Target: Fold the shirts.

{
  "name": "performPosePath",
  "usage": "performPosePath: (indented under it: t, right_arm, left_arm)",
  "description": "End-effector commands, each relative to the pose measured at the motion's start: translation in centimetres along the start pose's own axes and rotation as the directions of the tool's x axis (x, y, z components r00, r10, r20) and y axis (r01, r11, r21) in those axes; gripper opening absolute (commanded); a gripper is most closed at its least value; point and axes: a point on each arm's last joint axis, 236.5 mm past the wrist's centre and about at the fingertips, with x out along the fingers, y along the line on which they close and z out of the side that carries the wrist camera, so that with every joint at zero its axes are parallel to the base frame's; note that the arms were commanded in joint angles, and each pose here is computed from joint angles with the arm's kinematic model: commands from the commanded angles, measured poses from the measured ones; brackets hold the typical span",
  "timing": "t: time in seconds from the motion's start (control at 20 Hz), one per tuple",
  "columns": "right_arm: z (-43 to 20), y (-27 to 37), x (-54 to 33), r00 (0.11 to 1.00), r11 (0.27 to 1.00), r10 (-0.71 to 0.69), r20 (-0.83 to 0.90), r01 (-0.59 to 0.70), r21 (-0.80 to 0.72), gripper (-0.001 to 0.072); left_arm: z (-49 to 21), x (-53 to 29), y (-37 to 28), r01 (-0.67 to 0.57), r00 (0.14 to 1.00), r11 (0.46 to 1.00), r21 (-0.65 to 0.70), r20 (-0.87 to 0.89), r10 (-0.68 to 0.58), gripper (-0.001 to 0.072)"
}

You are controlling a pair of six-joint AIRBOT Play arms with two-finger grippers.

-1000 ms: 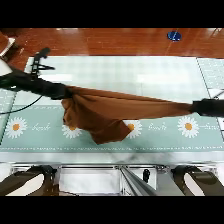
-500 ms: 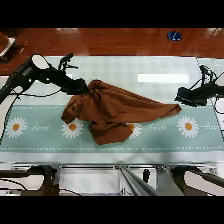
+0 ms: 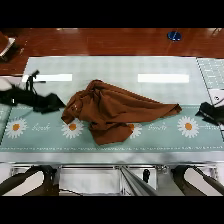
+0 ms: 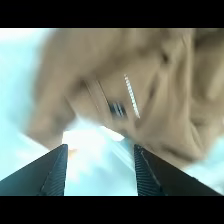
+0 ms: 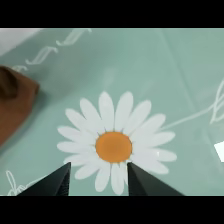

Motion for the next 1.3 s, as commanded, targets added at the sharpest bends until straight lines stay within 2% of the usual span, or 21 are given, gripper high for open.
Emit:
performPosePath:
  t: [0.0,0.15,0.3,0.7,0.9,0.95,1.0,1.05,1.25]
  right_arm:
    - [-3.3,0.7,1.9,0.993,0.989,0.112,0.041,-0.116,0.094,0.0411]
    - [-5.0,2.3,3.0,0.982,0.976,0.188,0.004,-0.188,0.107,0.0411]
    - [-5.4,2.5,3.1,0.98,0.975,0.198,-0.01,-0.195,0.107,0.0411]
    - [-5.8,2.7,3.0,0.978,0.973,0.209,-0.027,-0.205,0.101,0.0411]
    - [-5.8,3.9,3.1,0.973,0.97,0.23,-0.025,-0.227,0.081,0.0411]
    - [-5.8,4.4,3.2,0.972,0.971,0.233,-0.028,-0.231,0.069,0.0411]
    - [-5.6,4.8,3.4,0.97,0.969,0.24,-0.023,-0.238,0.067,0.0411]
    - [-5.4,5.4,3.5,0.965,0.963,0.261,-0.017,-0.258,0.083,0.0411]
    - [-3.8,8.0,3.9,0.925,0.915,0.381,0.017,-0.379,0.136,0.0411]
  left_arm:
    - [-6.6,3.6,-3.2,0.219,0.974,0.973,-0.076,-0.037,-0.222,0.0505]
    - [-8.0,7.6,-2.7,0.146,0.989,0.989,-0.005,-0.035,-0.146,0.0505]
    - [-7.4,10.1,-3.3,0.083,0.997,0.993,0.085,0.0,-0.083,0.0504]
    - [-9.2,13.4,-2.8,0.076,0.987,0.997,0.022,-0.141,-0.072,0.0504]
    - [-9.8,15.0,-4.2,0.087,0.978,0.995,0.042,-0.193,-0.077,0.049]
    - [-9.6,15.2,-4.7,0.092,0.977,0.994,0.057,-0.199,-0.079,0.0418]
    - [-9.5,15.4,-5.2,0.096,0.975,0.993,0.066,-0.206,-0.08,0.0192]
    - [-9.2,15.6,-5.7,0.101,0.974,0.992,0.078,-0.209,-0.083,0.0029]
    - [-8.4,15.2,-7.1,0.129,0.97,0.987,0.1,-0.218,-0.105,0.0024]
